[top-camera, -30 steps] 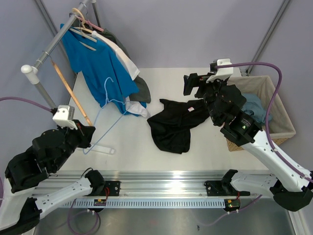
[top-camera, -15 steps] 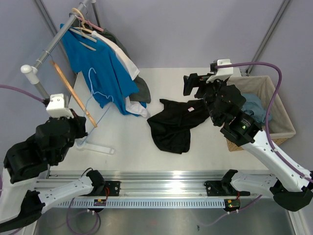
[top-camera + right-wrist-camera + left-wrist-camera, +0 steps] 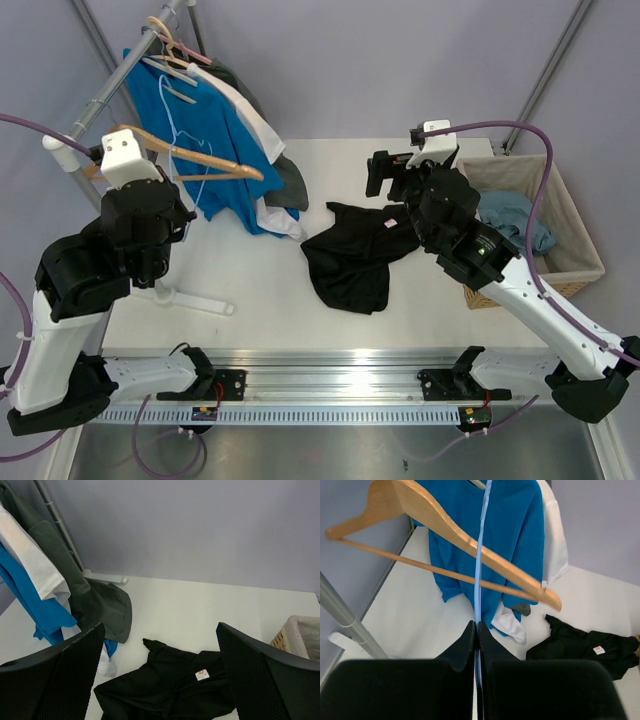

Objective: Remove the t-shirt from the hanger
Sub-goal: Place the hanger at the clothesline.

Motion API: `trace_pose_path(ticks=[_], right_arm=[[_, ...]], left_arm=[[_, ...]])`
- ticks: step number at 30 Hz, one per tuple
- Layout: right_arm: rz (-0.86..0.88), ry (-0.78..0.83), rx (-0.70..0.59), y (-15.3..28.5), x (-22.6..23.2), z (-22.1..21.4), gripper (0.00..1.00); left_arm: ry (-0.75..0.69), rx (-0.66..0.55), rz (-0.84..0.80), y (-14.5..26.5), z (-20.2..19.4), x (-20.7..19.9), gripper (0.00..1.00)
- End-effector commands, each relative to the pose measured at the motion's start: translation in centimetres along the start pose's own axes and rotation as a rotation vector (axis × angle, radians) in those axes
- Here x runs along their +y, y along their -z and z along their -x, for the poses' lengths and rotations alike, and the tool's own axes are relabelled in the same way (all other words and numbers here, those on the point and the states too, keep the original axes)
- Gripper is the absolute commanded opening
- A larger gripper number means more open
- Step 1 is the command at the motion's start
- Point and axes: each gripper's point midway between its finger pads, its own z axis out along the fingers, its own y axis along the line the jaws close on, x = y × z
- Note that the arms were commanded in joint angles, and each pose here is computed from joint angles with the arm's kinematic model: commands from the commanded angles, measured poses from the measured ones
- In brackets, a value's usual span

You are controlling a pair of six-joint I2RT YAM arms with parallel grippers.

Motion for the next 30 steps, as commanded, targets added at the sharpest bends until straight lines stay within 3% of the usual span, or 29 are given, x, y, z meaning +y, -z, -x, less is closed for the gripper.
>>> trace_pose_path(ticks=[1, 9, 12, 20, 30], right_arm=[[-0.017, -0.01, -0.025, 0.3, -0.3, 1.3, 1.0], [-0.018, -0.012, -0.028, 0.5, -0.3, 1.6, 0.99], [-0.02, -0.008, -0.023, 0.4, -0.3, 1.4, 1.0], [-0.026, -0.001, -0.011, 0.3, -0.3, 1.1, 1.0], [-0.033, 0.012, 0.001, 0.1, -0.4, 0.7, 1.0]], left_arm=[[0.111, -0.069, 0.015, 0.2, 2.5, -0.2, 0.0], [0.139, 0.004, -0.106, 0.9, 0.7, -1.3, 0.0], [0.13, 0.086, -0.225, 1.8, -1.5, -2.7, 0.0], [0.022, 0.203, -0.275, 1.7, -6.8, -3.0, 0.0], [0.081, 0.203, -0.456, 3.7, -4.9, -5.5, 0.0]])
